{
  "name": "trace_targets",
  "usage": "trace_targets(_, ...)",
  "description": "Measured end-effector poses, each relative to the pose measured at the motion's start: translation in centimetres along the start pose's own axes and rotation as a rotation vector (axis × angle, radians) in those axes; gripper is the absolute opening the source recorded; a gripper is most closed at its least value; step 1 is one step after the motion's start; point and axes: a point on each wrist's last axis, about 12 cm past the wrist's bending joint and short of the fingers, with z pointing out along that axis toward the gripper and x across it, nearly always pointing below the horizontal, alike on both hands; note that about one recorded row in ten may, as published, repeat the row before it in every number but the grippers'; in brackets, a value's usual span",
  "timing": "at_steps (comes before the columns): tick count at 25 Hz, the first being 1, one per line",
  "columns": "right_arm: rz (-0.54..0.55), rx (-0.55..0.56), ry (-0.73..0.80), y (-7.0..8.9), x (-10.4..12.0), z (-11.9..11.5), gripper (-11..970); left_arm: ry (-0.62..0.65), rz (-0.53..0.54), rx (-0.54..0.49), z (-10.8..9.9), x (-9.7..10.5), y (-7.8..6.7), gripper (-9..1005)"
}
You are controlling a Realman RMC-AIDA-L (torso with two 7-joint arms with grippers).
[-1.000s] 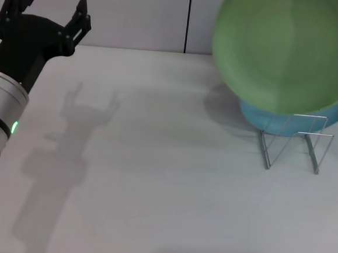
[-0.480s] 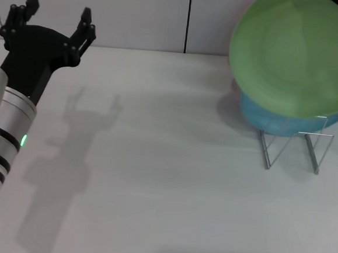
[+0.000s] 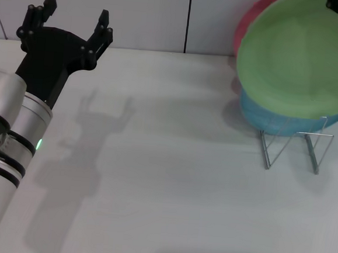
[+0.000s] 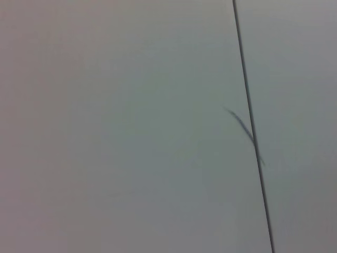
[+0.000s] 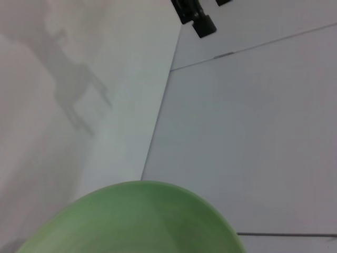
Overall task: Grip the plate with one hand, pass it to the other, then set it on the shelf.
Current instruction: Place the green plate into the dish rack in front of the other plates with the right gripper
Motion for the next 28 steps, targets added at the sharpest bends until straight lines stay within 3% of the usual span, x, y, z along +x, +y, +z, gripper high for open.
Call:
trace_targets(11, -0.015, -0.030, -0.007, 1.3, 1.0, 0.5, 44, -0.007, 0.009, 0.029, 0.6, 0.1, -0.6, 859)
trace_targets(28, -0.041, -0.039, -0.010, 1.9, 1.6, 1.0, 78, -0.008, 0.019, 0.040, 1.2, 0.3, -0.8, 859)
